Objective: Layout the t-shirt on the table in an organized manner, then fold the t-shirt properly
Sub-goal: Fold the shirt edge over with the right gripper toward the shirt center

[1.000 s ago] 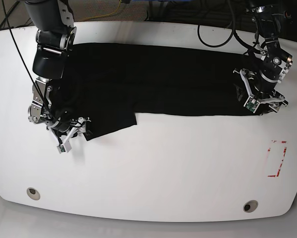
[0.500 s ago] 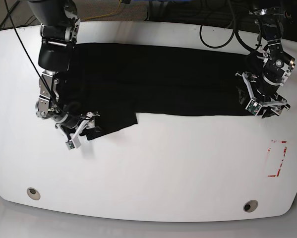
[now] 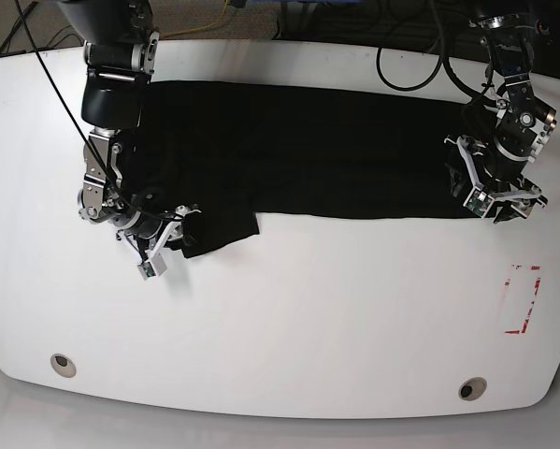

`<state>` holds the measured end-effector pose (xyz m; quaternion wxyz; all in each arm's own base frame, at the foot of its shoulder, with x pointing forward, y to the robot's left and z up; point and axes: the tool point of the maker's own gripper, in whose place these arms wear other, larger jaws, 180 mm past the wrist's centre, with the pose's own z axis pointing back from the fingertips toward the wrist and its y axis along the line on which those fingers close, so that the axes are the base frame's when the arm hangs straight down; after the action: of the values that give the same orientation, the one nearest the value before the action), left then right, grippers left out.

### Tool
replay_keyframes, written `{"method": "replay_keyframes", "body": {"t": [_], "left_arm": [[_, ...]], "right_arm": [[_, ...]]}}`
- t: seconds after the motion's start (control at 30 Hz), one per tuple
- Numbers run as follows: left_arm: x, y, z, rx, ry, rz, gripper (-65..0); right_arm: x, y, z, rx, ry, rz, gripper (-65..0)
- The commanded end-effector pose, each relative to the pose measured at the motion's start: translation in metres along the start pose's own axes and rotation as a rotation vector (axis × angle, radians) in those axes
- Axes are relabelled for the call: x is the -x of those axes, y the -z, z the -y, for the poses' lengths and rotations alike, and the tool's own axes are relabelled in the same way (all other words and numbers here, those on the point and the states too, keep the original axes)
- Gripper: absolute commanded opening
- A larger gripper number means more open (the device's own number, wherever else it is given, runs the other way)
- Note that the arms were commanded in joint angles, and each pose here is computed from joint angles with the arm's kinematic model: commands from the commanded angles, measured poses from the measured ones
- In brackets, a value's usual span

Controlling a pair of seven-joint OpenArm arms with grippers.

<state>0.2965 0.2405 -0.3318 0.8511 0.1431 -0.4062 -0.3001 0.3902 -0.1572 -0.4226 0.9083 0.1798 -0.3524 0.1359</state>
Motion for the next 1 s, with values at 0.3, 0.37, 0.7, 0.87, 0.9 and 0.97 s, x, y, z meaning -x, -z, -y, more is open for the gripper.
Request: {"method": "replay_keyframes", "body": {"t": [0.3,0.37,0.7,0.87,0.9,0.97], "left_arm": [[-0.01,-0.002,-0.009,-0.025,0.006,0.035,-18.3],[-0.01,-0.002,-0.009,-0.025,0.006,0.037,-18.3],[-0.008,-0.001,-0.009,-0.02,0.003,0.032,-18.3],[-0.002,0.002,-0.005,-0.007,-0.005,0.017,-18.3],[-0.001,0.003,-0.005,-0.006,-0.007,0.014,-18.3],[-0.001,0.003,-0.005,-0.005,-0.007,0.013,-18.3]], "right_arm": [[-0.042,-0.023,-0.008,-0.014,-0.073,0.001,-65.0],[-0.049,-0.032,-0.016,-0.034,-0.087,-0.001,-65.0],[-0.055,-0.07,-0.062,-0.188,-0.122,0.036,-65.0],[-0.042,-0.081,-0.084,-0.254,-0.131,0.03,-65.0],[-0.039,-0.083,-0.088,-0.262,-0.135,0.028,-65.0],[-0.031,-0.087,-0.093,-0.274,-0.138,0.018,-65.0]]}}
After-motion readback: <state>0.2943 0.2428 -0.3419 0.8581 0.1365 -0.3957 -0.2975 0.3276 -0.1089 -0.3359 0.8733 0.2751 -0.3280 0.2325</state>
